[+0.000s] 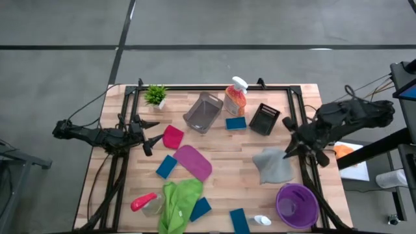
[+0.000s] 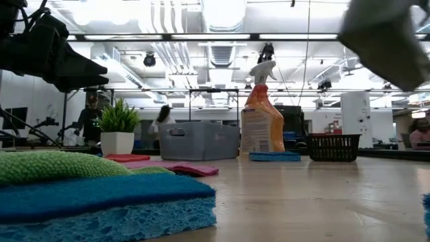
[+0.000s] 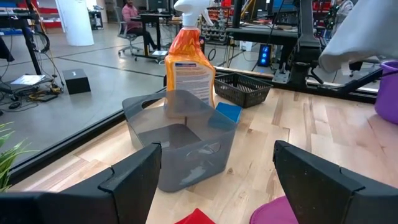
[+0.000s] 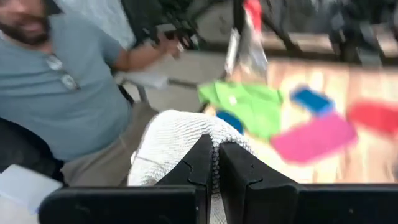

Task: Pick & Place Kitchen Items
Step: Put the gray microfiber cloth into the purple bucket

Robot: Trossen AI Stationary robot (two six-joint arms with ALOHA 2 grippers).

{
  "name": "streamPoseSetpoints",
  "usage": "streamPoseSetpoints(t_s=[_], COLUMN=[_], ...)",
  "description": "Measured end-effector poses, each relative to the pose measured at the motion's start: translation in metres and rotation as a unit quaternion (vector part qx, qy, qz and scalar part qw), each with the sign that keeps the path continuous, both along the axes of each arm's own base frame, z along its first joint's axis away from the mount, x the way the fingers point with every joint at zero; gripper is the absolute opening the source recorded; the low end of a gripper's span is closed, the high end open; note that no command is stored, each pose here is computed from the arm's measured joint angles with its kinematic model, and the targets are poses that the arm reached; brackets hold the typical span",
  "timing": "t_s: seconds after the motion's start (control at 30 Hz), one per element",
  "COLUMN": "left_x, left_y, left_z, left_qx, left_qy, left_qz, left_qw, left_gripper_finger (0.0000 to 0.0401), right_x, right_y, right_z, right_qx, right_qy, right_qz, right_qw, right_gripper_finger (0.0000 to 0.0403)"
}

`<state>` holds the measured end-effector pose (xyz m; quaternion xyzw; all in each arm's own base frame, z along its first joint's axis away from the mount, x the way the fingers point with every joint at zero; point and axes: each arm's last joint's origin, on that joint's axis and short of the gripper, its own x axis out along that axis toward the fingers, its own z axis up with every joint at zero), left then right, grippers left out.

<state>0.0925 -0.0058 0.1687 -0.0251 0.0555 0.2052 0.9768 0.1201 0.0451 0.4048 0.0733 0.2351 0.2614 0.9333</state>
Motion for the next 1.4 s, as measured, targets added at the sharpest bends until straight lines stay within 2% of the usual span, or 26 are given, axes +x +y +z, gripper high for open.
streamPoseSetpoints(t_s=[0.1,0.27,0.47,0.6,0.77,1.13,1.3,1.4], left_x=[0.000,0.000,0.000,0.000,0.000,0.000,0.000,0.000], left_y=[0.000,0.000,0.000,0.000,0.000,0.000,0.000,0.000], left_z=[0.000,0.000,0.000,0.000,0.000,0.000,0.000,0.000], left_qx=[0.000,0.000,0.000,0.000,0.000,0.000,-0.005,-0.006], left_qy=[0.000,0.000,0.000,0.000,0.000,0.000,-0.002,-0.002], left_qz=[0.000,0.000,0.000,0.000,0.000,0.000,0.001,0.001], left_qw=[1.000,1.000,1.000,1.000,1.000,1.000,1.000,1.000], left_gripper_finger=[0.0312,0.0312,0.0312,0.0312,0.0312,0.0312,0.0312,0.0312], right_x=[-0.003,0.000,0.004,0.007,0.006,0.004,0.014,0.020], right_y=[0.002,0.011,0.029,0.045,0.068,0.129,0.156,0.169], right_z=[0.006,0.015,0.024,0.026,0.021,-0.007,-0.028,-0.041], right_qx=[0.004,0.043,0.075,0.080,0.063,0.011,-0.036,-0.068], right_qy=[0.062,0.143,0.242,0.319,0.400,0.481,0.498,0.492], right_qz=[-0.026,-0.039,-0.055,-0.066,-0.092,-0.133,-0.143,-0.154], right_qw=[0.998,0.988,0.966,0.942,0.910,0.866,0.855,0.854], right_gripper_finger=[0.0018,0.0018,0.0018,0.0018,0.0018,0.0018,0.0018,0.0018])
